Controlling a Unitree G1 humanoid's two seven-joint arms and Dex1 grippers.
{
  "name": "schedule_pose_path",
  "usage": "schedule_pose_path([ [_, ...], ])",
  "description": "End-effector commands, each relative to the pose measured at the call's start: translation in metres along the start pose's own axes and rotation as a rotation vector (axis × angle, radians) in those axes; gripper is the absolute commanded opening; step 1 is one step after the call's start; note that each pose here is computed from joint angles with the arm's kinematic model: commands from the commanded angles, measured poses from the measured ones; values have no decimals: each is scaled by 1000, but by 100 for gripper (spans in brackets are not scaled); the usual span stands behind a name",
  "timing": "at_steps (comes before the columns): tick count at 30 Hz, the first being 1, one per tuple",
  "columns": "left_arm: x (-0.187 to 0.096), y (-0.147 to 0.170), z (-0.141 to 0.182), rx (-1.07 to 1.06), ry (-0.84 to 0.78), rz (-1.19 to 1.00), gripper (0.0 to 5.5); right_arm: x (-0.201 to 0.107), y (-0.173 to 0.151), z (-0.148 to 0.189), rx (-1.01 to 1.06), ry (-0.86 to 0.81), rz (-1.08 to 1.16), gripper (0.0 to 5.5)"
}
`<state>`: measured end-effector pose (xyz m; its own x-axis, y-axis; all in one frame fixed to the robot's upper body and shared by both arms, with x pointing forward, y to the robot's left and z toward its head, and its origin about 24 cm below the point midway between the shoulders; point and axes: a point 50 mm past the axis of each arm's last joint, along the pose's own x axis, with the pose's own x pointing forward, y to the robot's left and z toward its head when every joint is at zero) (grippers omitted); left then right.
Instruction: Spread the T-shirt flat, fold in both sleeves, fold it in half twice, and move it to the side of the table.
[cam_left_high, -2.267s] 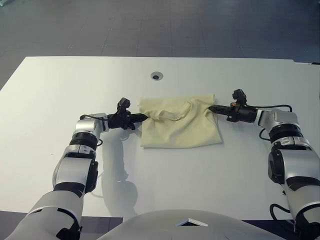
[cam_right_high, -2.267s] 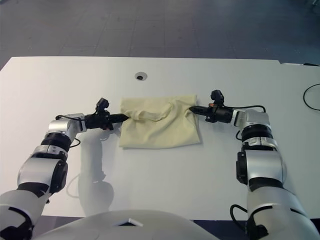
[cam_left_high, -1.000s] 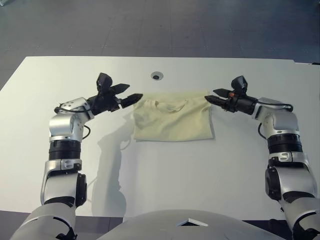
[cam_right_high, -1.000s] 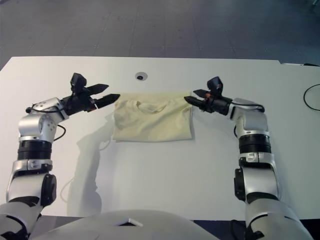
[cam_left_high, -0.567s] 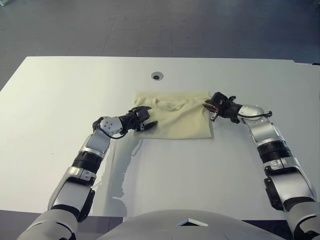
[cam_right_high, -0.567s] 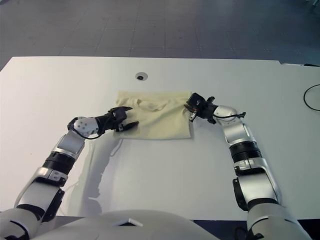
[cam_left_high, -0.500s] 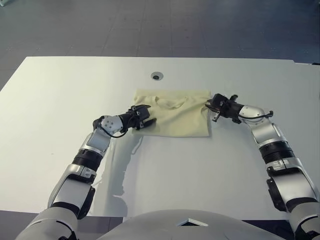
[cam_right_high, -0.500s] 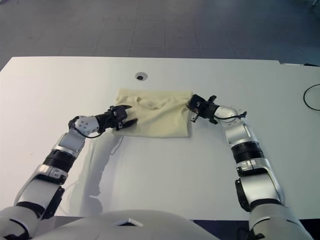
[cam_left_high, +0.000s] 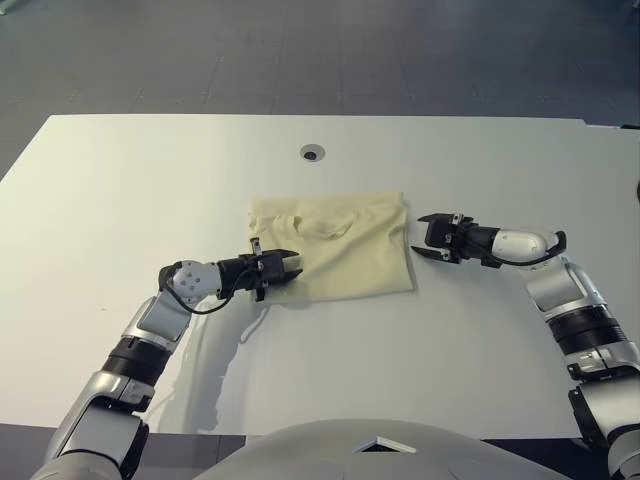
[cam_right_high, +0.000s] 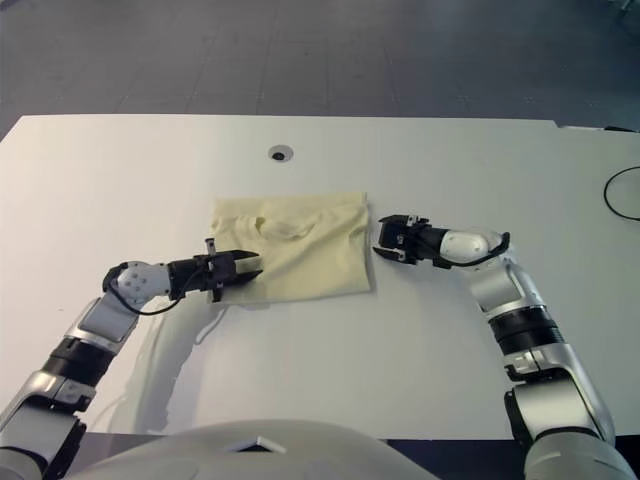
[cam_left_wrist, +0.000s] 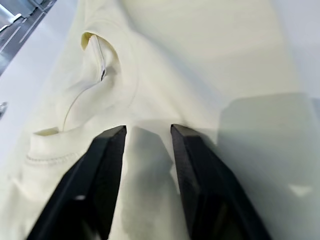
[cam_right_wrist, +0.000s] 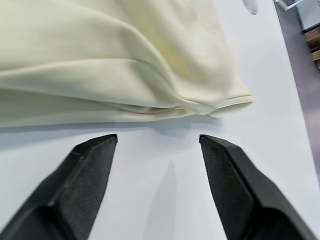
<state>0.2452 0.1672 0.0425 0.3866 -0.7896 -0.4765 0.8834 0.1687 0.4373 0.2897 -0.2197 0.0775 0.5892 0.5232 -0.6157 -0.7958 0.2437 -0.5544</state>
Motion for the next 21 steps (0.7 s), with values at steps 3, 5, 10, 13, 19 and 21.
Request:
schedule_pose_path([
  [3,-18,-46,-8,-53,129,-209,265,-43,-14,20,82,-50,-108,407],
  [5,-26,-58,-5,-58,138,-252,290,-49,-7,34,154,-118,-71,435],
  [10,-46,-79,6,-67,165,-308,359,-67,6,51,216,-167,-5,512],
  [13,-61,-92,6,-81,204,-334,392,-75,10,62,230,-207,28,540],
  [19,-74,-111,15,-102,198,-426,463,-65,39,76,201,-230,142,540],
  [21,-77,-114,16,-99,202,-447,484,-60,46,80,186,-237,163,540],
])
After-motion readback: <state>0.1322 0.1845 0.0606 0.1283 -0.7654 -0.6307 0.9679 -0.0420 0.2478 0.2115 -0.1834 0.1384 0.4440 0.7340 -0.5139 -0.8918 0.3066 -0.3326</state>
